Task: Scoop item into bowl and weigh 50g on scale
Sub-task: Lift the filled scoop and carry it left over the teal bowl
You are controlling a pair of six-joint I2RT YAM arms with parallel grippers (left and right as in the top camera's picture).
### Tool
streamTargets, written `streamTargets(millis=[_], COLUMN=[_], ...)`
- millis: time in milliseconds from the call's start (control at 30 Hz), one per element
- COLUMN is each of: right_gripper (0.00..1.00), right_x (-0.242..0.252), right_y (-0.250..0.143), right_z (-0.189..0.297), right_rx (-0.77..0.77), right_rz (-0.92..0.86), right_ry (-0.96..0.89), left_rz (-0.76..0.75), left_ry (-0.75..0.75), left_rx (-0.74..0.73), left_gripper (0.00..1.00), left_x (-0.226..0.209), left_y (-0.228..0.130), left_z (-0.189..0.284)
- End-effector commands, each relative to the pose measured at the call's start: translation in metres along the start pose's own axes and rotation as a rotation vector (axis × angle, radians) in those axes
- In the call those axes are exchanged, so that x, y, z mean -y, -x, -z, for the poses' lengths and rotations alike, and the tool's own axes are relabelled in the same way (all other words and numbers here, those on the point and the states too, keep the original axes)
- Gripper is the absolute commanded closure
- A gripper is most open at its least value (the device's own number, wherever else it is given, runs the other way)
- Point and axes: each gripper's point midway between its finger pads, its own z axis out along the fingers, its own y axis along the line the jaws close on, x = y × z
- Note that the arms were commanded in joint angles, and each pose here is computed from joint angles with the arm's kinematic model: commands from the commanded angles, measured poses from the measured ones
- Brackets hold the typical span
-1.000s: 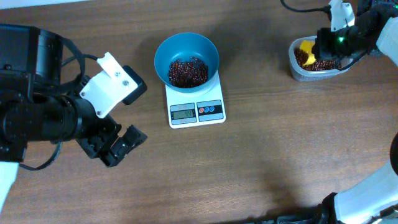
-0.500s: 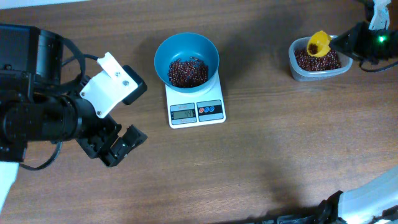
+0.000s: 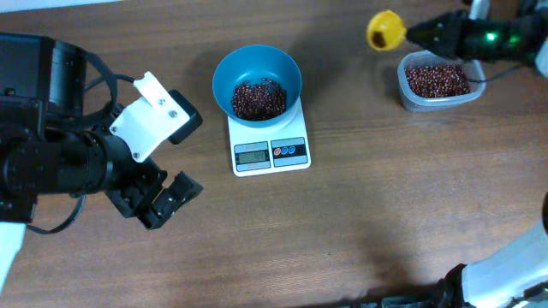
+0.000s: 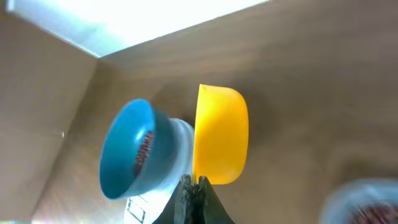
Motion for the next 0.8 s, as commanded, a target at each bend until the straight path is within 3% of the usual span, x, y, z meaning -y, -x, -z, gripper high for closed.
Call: streamTargets(millis=[0,267,400,767], right_gripper=[0.96,0.96,0.96,0.96], right_x=[-0.043,-0.118,-0.149,-0.174], right_y=[0.002,-0.001,-0.003,-0.019], right_z=[-0.027,-0.071,-0.083,-0.091], right_rx=[-0.020,-0.031,0.014,0.006], right_rz=[0.052,0.286,0.542,0.682], right_ry=[0.137,0.324,0.403,0.479], left_rz=[-0.024,-0.024,-0.024,-0.024], left_ry=[-0.003,-0.003,-0.003,-0.003], left_rx=[0.005,0.005,0.005,0.005], left_gripper=[0.01,0.01,0.01,0.01], left_x=[0.001,0.001,0.001,0.001], left_y=[0.001,0.001,0.001,0.001], left_z=[0.000,0.000,0.000,0.000])
